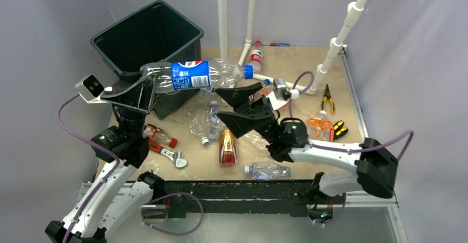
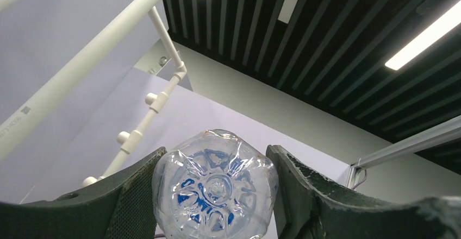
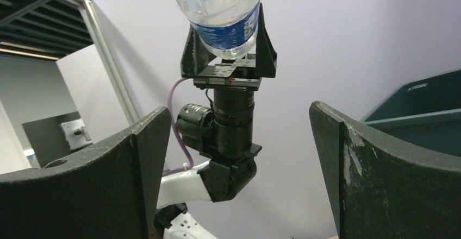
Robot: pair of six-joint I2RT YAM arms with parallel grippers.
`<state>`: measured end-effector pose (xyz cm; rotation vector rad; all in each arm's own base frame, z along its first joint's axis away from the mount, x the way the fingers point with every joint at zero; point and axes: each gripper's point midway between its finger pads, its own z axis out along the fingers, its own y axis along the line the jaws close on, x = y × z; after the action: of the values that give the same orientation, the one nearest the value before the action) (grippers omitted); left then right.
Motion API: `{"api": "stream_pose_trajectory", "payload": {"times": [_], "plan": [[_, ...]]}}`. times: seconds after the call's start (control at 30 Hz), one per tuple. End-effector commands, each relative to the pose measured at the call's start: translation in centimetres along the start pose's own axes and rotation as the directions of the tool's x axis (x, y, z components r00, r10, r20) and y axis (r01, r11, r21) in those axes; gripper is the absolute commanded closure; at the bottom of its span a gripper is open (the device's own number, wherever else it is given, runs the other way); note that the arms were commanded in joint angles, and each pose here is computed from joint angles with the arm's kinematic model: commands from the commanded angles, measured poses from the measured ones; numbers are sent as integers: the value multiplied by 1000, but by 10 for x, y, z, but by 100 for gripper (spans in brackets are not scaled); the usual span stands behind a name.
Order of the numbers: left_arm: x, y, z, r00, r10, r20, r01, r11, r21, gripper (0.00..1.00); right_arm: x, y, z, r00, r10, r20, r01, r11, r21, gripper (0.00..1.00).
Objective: Put the plastic bottles in the bin
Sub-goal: Pick up the plastic bottle at the center of the board.
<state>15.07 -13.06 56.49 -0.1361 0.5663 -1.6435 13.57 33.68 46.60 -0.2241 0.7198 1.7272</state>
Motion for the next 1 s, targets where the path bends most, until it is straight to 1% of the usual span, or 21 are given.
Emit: {"api": "stream_pose_trajectory", "payload": {"times": [0.0,0.13,0.23,0.33,0.47,0.63,0.77,0.87,0.97], "plan": [[-7,-10,8,999,-32,24,32,999,30,100,-43,21,30,965,-59,254,72,996,-43,1],[-4,-7,6,999,-42,15,41,999,20,100,-42,14,48,951,-61,304,72,997,-25,2],[-3,-5,3,999,-44,9,44,999,13,100,-38,13,60,946,-75,317,92,995,-38,2],[-1,-3,1,999,-46,1,46,999,-1,100,-39,7,72,936,-94,340,106,994,-18,2],[4,-1,-1,997,-69,-18,69,998,-2,100,-42,0,77,918,-85,387,93,996,-2,2],[4,3,-5,997,-82,-13,81,996,-24,100,-43,5,77,897,-62,438,95,994,-55,2],[-2,4,-7,998,-58,7,59,997,-51,100,-30,24,82,909,-87,408,156,978,-140,2],[-4,5,-7,1000,-27,8,27,996,-82,100,-28,28,80,906,-104,411,179,973,-148,1],[-2,8,-10,999,-44,9,45,995,-84,100,-32,30,78,898,-102,429,183,972,-150,1]]}}
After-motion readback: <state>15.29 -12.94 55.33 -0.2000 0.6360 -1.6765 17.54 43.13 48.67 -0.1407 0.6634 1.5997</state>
